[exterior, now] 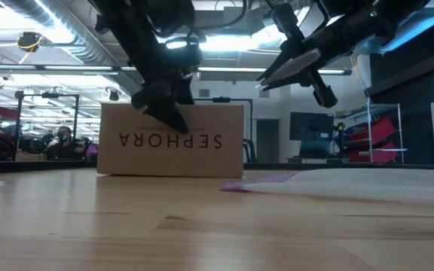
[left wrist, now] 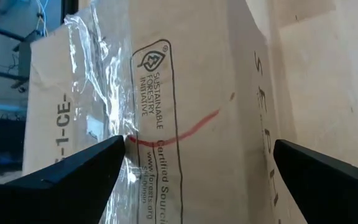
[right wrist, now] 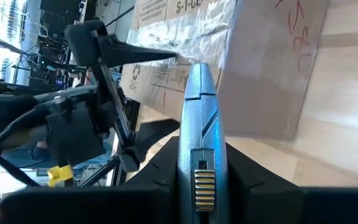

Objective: Unpack boxes
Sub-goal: Open the cardboard box using the cutter

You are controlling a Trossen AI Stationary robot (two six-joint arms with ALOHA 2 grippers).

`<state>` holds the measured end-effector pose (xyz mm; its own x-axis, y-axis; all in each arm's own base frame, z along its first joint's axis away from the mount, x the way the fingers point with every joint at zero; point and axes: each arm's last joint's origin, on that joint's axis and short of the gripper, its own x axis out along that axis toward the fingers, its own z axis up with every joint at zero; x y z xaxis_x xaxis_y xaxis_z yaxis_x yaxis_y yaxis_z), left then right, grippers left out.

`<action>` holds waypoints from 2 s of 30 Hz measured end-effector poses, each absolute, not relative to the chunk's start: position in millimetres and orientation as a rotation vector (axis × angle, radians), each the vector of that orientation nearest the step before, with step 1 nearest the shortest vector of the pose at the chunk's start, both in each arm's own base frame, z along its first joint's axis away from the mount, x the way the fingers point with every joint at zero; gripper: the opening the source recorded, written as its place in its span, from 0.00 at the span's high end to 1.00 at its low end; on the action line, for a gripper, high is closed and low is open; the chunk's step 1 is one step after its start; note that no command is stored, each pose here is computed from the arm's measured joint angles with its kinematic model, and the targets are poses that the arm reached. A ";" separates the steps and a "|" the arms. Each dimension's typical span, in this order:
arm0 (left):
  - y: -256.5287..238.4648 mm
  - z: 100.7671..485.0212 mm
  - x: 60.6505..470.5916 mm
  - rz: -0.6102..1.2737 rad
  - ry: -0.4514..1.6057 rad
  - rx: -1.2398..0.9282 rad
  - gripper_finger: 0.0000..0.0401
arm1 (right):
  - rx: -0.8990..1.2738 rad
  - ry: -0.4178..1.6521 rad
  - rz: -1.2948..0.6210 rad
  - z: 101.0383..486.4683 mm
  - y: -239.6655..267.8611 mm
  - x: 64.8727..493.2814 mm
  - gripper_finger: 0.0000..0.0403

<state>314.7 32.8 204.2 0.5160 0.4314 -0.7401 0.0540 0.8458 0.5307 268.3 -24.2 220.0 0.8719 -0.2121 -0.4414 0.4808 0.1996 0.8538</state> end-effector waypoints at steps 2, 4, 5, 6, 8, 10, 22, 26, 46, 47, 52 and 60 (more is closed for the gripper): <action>32.2 200.8 316.1 0.253 1.022 0.525 0.00 | 1.287 0.239 -0.502 220.0 -29.2 267.9 0.87; 28.3 199.9 317.2 0.252 1.014 0.511 0.00 | 1.289 0.254 -0.504 221.5 -35.8 267.7 0.87; 25.9 199.9 317.5 0.250 1.010 0.506 0.00 | 1.279 0.267 -0.501 224.8 -38.8 268.7 0.87; 23.1 200.6 317.4 0.252 1.004 0.497 0.00 | 1.270 0.283 -0.497 228.9 -41.5 270.0 0.87; 16.1 202.9 316.5 0.245 0.990 0.480 0.00 | 1.248 0.334 -0.490 239.4 -45.5 272.4 0.87; 7.4 204.9 315.6 0.224 0.975 0.466 0.00 | 1.227 0.401 -0.489 249.3 -45.7 274.9 0.87; -22.4 209.0 314.8 0.204 0.903 0.370 0.00 | 1.314 0.640 -0.511 251.4 -5.5 275.6 0.87; -26.0 210.6 317.8 0.175 0.867 0.393 0.00 | 1.338 0.608 -0.497 249.9 -6.7 282.1 0.87; -25.3 209.3 318.9 0.126 0.882 0.520 0.00 | 1.340 0.578 -0.579 235.3 -8.8 293.3 0.87; -25.2 209.3 318.9 0.126 0.883 0.523 0.00 | 1.343 0.576 -0.582 234.9 -8.9 293.7 0.87; -23.7 209.5 319.1 0.133 0.882 0.519 0.00 | 1.352 0.565 -0.608 233.2 -11.7 294.2 0.87; -23.6 209.5 319.2 0.133 0.882 0.522 0.00 | 1.354 0.554 -0.626 232.8 -17.6 294.0 0.87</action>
